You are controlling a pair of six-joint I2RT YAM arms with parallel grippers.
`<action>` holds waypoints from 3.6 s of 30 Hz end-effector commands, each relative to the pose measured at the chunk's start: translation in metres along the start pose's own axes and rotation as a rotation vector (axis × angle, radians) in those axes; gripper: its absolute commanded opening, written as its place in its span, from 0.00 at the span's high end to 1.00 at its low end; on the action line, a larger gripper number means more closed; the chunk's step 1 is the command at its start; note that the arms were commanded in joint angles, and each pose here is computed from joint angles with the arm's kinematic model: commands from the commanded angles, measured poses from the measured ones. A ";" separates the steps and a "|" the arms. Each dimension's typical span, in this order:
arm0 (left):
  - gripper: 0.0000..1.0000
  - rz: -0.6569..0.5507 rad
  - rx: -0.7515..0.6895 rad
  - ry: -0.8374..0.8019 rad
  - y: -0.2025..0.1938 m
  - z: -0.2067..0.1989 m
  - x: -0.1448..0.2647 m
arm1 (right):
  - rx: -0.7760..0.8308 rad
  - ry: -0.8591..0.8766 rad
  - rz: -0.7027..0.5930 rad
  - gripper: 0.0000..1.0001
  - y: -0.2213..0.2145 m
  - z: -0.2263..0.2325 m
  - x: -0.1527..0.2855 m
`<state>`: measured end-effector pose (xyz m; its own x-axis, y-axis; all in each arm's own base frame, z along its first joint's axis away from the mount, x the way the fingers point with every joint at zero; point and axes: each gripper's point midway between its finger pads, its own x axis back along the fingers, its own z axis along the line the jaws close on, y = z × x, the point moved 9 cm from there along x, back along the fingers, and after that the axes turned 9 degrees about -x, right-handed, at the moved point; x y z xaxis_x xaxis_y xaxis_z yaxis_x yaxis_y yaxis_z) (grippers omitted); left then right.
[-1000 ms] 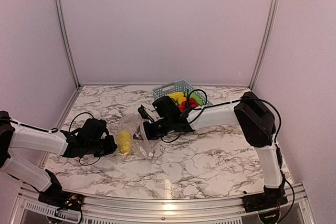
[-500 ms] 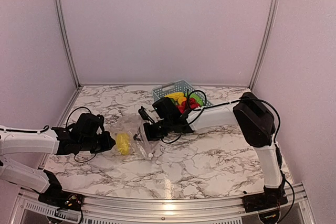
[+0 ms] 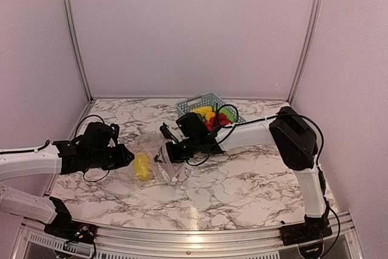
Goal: Open the zip-top bag and remove the fake food
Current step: Adjust the fake fruit in the zipper food storage bag, then pick up the fake fruit from the zipper food storage bag.
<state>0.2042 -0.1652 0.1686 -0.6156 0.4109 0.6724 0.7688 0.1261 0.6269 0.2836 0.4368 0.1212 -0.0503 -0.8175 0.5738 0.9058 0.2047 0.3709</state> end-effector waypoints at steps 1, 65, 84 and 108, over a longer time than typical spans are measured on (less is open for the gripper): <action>0.83 -0.026 -0.010 0.019 0.011 -0.003 0.000 | 0.000 0.002 0.004 0.60 -0.004 0.002 -0.002; 1.00 -0.026 -0.074 -0.192 -0.004 -0.024 -0.075 | 0.025 0.042 0.025 0.35 -0.012 0.012 -0.024; 1.00 0.063 -0.055 -0.146 -0.027 -0.001 -0.084 | 0.003 0.013 -0.110 0.29 -0.012 0.023 0.021; 1.00 0.113 -0.065 -0.144 -0.036 0.005 -0.096 | -0.054 -0.055 -0.139 0.47 0.007 0.004 -0.007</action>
<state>0.2351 -0.2029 0.0810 -0.4936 0.5288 0.6905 0.8229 0.0270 0.5676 0.2833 0.4398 0.1293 -0.1942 -0.8151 0.5458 0.9095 0.0589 0.4116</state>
